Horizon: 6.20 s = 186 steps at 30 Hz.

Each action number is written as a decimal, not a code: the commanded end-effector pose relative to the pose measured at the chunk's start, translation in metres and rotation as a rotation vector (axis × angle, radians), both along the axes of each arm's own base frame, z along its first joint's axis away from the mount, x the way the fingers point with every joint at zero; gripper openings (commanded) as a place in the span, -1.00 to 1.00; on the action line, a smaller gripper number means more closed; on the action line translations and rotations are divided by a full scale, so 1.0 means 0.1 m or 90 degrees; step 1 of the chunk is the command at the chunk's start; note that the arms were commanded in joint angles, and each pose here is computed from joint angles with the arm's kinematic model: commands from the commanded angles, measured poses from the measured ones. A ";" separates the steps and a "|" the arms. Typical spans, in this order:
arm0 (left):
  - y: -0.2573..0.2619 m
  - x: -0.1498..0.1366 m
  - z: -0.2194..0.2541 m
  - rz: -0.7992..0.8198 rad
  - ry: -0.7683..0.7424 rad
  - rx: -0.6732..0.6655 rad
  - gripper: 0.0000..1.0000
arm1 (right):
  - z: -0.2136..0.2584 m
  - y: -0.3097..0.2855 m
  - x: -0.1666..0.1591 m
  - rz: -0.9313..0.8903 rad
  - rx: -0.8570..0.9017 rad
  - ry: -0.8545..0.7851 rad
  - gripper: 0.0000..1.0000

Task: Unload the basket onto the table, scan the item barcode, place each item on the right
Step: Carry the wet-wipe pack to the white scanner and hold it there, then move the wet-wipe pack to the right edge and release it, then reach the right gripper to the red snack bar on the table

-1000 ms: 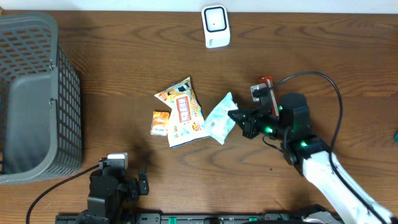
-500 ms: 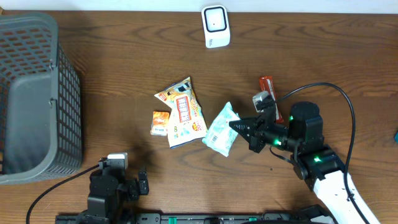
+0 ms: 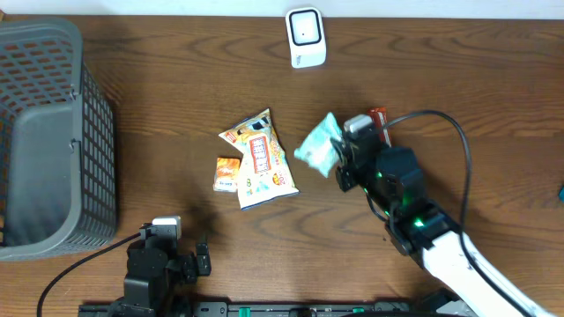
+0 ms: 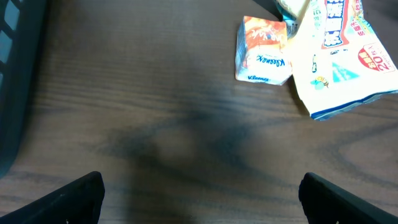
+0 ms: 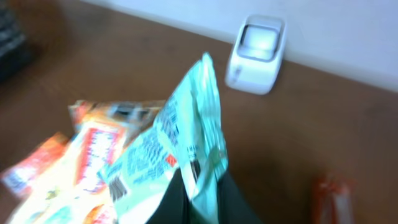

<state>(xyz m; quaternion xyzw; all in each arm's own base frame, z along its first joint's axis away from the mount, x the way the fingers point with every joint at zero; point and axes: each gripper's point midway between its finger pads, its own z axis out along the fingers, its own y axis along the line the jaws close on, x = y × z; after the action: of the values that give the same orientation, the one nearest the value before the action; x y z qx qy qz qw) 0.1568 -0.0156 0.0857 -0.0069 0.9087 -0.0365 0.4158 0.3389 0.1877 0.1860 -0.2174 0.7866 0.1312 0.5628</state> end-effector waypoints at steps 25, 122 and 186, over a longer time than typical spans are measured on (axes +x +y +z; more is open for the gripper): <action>0.01 -0.01 -0.01 0.003 0.002 0.003 0.99 | 0.02 0.46 2.48 -0.071 -0.432 -0.365 -0.98; 0.01 -0.01 -0.01 0.003 0.002 0.003 0.99 | 0.32 -3.98 1.63 -0.685 -0.139 0.177 0.99; 0.01 -0.01 -0.01 0.003 0.002 0.003 0.99 | -1.59 -0.20 0.79 0.090 -0.001 0.492 -0.87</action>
<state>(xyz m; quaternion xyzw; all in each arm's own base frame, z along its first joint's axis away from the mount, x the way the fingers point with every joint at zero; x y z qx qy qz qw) 0.1568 -0.0156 0.0856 -0.0068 0.9088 -0.0365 0.4156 0.4263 0.1406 0.0145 -0.1356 0.9495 0.1928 0.2070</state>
